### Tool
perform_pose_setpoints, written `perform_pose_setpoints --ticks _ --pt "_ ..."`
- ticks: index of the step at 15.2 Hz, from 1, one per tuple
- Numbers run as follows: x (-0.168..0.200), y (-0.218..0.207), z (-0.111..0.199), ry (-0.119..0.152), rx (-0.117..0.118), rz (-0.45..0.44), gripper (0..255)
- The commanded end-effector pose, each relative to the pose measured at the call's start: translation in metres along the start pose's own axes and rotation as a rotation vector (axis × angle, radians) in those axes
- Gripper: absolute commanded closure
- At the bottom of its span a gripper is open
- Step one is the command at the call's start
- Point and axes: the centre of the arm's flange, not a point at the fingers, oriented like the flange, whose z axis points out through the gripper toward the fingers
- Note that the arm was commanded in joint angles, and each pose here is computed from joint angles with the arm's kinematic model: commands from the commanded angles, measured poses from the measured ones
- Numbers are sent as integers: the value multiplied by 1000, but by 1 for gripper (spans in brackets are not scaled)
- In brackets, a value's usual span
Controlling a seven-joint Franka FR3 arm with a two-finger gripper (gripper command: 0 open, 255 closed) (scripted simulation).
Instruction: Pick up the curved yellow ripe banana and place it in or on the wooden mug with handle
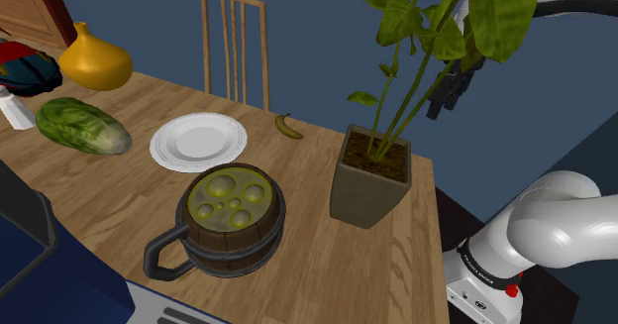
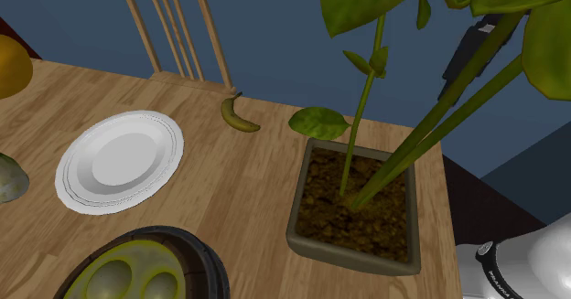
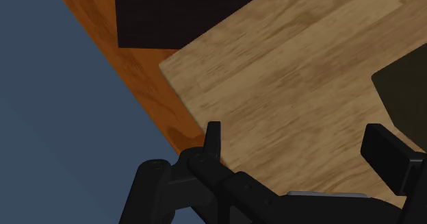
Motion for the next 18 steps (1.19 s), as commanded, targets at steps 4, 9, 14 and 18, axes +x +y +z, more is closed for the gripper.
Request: perform_pose_setpoints --ticks 4,9,14,18 --pt "30 -20 12 12 -6 -1 0" --pt "81 -54 32 33 -16 -1 0" --pt "133 -87 51 54 -25 -2 0" --pt "174 -114 65 71 -33 -3 0"
